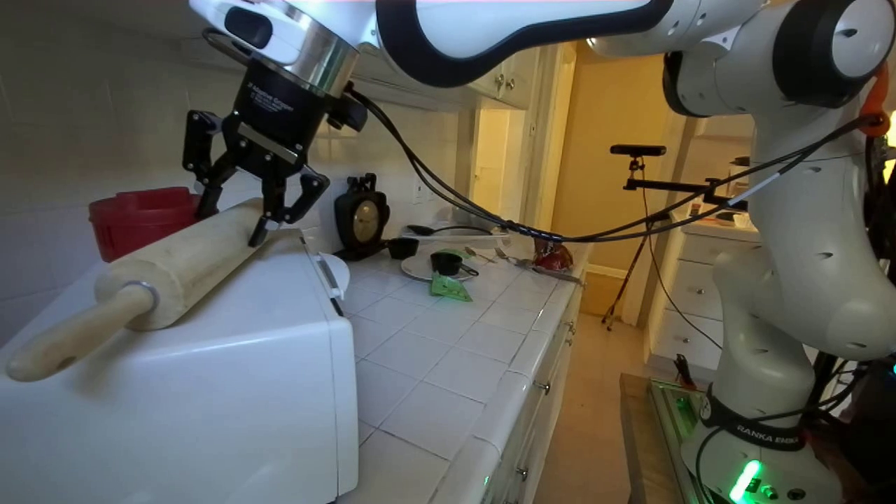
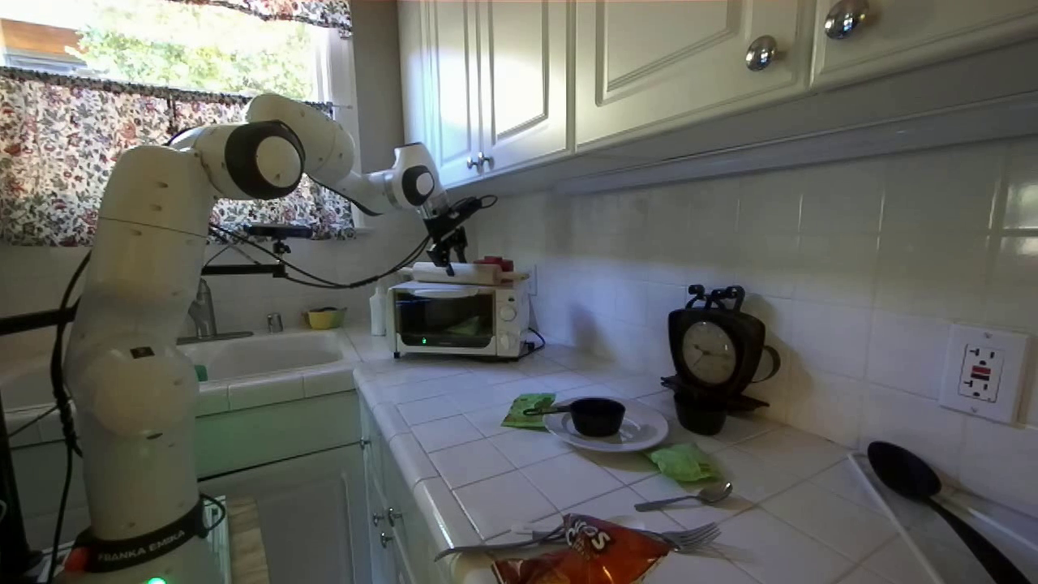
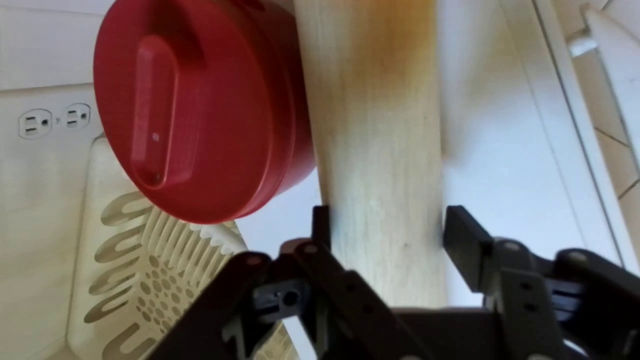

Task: Put the rolling pin on top of the oven then open the oven door.

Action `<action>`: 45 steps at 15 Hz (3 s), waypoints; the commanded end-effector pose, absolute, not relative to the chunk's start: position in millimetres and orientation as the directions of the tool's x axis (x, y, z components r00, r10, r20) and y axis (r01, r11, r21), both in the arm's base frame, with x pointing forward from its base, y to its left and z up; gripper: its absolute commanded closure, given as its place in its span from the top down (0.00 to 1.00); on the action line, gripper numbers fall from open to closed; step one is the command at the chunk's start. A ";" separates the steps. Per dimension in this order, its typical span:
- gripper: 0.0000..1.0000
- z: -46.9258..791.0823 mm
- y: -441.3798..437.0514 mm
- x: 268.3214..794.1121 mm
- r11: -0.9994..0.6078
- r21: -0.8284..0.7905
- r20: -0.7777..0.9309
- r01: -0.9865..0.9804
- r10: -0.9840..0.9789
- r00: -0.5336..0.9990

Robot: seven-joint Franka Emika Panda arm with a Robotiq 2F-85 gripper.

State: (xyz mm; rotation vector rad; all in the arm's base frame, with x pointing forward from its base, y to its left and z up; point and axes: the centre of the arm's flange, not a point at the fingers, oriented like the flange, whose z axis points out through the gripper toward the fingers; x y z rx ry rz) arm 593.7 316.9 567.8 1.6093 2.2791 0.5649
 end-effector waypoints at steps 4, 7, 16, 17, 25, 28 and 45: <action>0.81 570.7 325.9 595.8 0.292 0.476 -0.026 0.830 0.948 -0.318; 0.87 571.1 327.2 593.5 0.295 0.477 -0.026 0.828 0.946 -0.322; 0.79 576.0 332.6 580.7 0.309 0.488 -0.024 0.817 0.940 -0.341; 0.81 576.3 333.4 580.2 0.310 0.488 -0.024 0.816 0.939 -0.343; 0.78 584.5 330.7 557.0 0.321 0.529 -0.023 0.786 0.931 -0.365; 0.78 588.6 327.2 543.9 0.317 0.556 -0.016 0.768 0.928 -0.371; 0.77 598.7 188.1 442.2 -0.031 0.744 0.165 0.667 0.976 -0.139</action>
